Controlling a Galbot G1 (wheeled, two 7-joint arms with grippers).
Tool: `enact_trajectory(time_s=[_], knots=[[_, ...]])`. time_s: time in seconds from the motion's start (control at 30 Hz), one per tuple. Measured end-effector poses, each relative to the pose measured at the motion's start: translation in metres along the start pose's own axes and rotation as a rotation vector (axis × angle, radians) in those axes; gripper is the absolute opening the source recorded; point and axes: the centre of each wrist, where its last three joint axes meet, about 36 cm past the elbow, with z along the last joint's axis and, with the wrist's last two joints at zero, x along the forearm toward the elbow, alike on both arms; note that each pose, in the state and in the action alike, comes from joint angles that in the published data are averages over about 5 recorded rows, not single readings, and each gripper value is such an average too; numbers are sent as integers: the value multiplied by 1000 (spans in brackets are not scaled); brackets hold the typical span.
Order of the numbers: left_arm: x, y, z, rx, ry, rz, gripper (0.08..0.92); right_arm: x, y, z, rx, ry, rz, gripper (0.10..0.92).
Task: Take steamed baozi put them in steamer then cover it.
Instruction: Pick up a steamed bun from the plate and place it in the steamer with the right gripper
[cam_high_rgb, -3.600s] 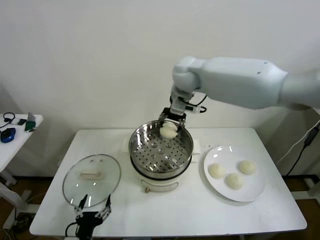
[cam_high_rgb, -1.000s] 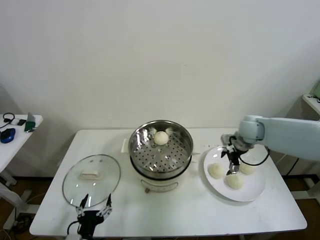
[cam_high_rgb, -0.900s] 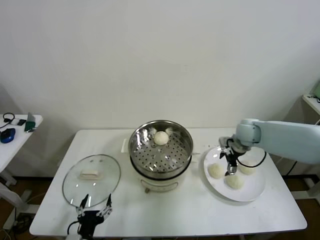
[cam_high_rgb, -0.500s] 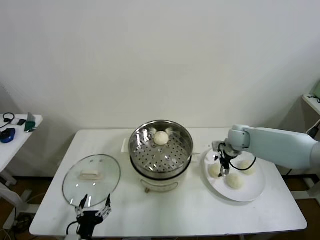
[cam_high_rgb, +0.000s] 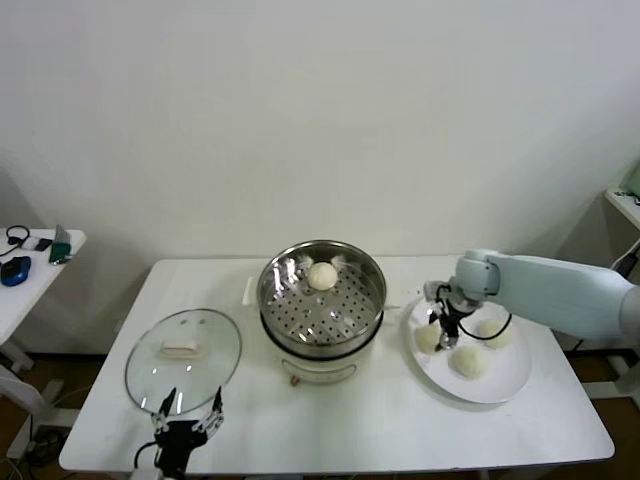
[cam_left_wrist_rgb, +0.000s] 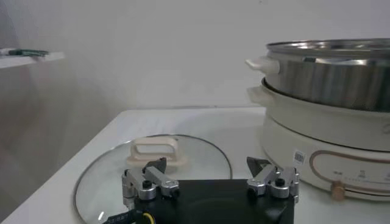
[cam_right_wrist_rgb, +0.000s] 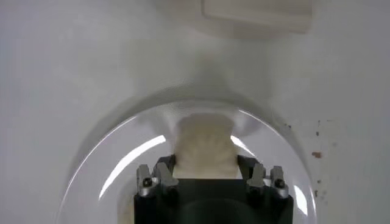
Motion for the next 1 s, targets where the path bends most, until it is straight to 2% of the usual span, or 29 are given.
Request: enact_trajectory(time_s=[0.17, 0.33, 0.47, 0.6, 0.77, 1.0], knots=[[0, -1, -2, 2, -3, 0, 823, 48, -19, -10, 31, -24, 17, 679], [1, -1, -4, 1, -4, 1, 823, 114, -40, -31, 64, -54, 51, 679], [2, -2, -6, -1, -9, 6, 823, 172, -53, -67, 98, -101, 89, 679], [1, -3, -9, -3, -16, 12, 823, 209, -58, -117, 145, -152, 106, 679], [2, 0, -12, -5, -23, 13, 823, 222, -55, -182, 207, -185, 99, 679], [2, 5, -16, -8, -32, 7, 823, 191, -48, -256, 276, -169, 66, 679]])
